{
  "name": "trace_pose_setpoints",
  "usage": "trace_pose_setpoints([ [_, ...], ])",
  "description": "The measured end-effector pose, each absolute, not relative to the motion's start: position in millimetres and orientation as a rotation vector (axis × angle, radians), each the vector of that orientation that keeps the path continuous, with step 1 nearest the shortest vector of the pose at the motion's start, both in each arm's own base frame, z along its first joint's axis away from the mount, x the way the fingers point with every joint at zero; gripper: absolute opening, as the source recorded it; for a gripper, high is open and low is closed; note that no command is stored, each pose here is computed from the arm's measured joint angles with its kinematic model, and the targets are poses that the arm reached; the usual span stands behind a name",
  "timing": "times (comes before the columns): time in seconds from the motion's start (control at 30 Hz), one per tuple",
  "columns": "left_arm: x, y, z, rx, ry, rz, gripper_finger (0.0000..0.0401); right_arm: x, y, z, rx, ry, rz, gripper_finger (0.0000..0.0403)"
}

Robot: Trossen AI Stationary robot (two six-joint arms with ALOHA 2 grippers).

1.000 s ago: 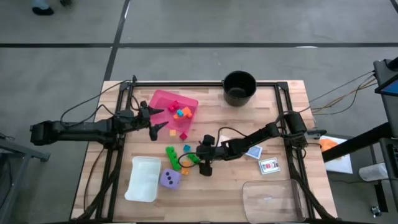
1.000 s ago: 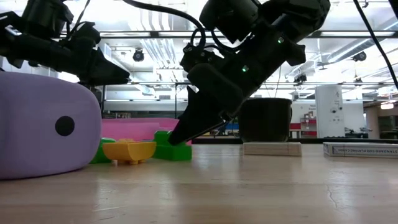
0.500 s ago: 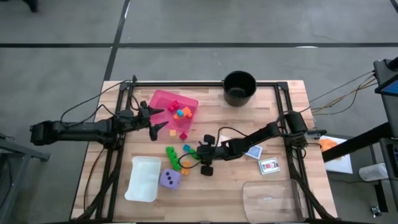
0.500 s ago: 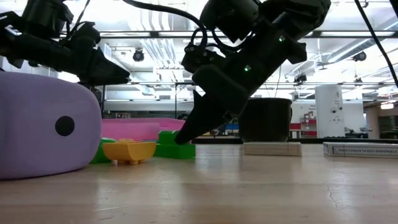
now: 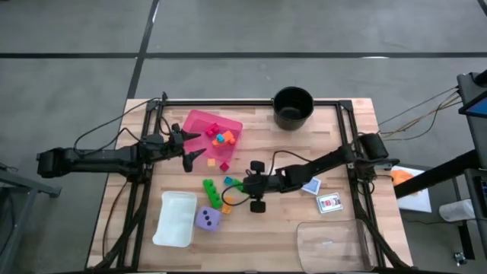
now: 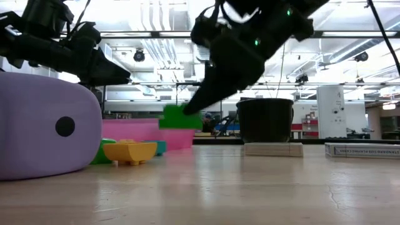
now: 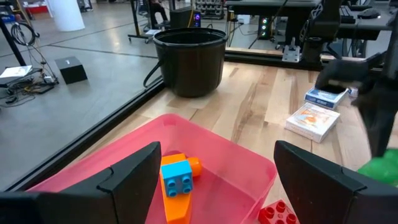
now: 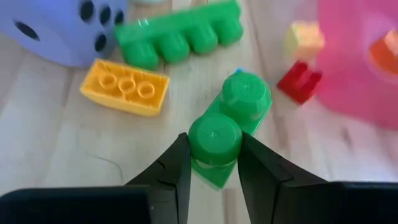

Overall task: Pick & Place Toys
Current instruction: Put the right green game piece into the red bin

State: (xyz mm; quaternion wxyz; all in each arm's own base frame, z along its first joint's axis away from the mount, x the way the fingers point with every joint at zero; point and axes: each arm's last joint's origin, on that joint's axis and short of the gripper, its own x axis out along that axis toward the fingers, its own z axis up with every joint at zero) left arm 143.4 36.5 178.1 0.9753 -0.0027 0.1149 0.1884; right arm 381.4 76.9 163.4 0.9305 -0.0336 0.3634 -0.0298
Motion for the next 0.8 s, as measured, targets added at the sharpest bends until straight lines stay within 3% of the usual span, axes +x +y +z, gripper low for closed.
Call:
trace_pose_setpoints([
  [0.33, 143.3, 36.5, 178.1, -0.005, 0.232, 0.380, 0.0315, 383.9, 77.5, 195.9, -0.171, 0.473, 0.078, 0.0098],
  [0.6, 143.4, 36.5, 177.7, -0.005, 0.235, 0.380, 0.0316, 374.7, 62.4, 182.2, -0.158, 0.234, 0.132, 0.0098],
  [0.8, 143.4, 36.5, 177.7, -0.006, 0.235, 0.380, 0.0316, 371.2, 38.4, 173.3, -0.150, 0.210, 0.077, 0.0098],
])
